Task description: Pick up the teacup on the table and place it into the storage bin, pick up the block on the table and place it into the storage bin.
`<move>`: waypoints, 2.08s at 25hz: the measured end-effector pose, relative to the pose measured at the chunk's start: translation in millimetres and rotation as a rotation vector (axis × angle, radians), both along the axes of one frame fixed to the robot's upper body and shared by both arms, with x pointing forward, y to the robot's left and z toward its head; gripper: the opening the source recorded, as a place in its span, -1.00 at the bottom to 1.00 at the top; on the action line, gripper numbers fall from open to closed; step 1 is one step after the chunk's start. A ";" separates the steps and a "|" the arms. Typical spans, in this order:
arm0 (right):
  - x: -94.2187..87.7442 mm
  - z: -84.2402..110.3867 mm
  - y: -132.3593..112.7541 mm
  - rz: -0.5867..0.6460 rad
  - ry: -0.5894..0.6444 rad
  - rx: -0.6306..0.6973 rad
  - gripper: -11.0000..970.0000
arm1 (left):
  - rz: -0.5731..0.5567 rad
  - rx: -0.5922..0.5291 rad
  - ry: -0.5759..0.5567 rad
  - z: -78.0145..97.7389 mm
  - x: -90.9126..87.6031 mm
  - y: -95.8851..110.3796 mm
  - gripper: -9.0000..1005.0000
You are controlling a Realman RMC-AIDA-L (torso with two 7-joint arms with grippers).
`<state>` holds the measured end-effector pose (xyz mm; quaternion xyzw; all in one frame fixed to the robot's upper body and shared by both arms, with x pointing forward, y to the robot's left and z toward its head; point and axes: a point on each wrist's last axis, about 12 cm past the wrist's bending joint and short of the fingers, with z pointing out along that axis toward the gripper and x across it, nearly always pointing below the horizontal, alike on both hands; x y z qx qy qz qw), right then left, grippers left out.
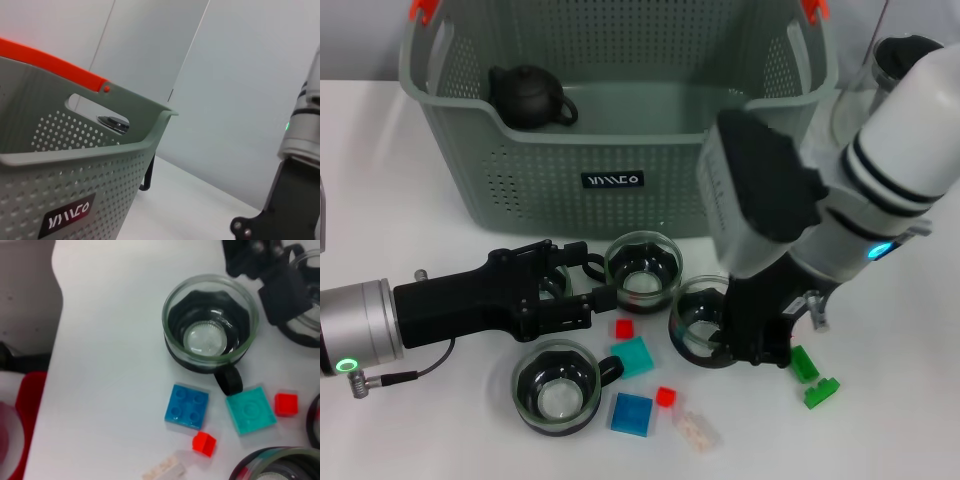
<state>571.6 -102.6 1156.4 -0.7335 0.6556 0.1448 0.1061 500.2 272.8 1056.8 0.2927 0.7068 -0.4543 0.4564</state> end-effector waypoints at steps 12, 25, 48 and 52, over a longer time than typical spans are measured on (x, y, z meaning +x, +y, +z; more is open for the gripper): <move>8.0 52.5 -37.2 -0.094 0.058 0.106 -0.87 | -0.010 -0.002 0.001 0.2 -1.0 -0.4 0.65; 21.1 137.9 -37.9 -0.117 -0.084 0.307 -0.87 | -0.021 -0.003 -0.001 1.3 0.1 -2.3 0.65; 126.5 105.6 -14.3 -0.692 -0.194 0.549 -0.87 | -0.052 -0.002 -0.017 3.2 -1.8 -2.4 0.65; 132.0 84.7 -9.1 -0.728 -0.227 0.516 -0.87 | -0.063 -0.005 -0.030 4.2 -3.4 -2.1 0.65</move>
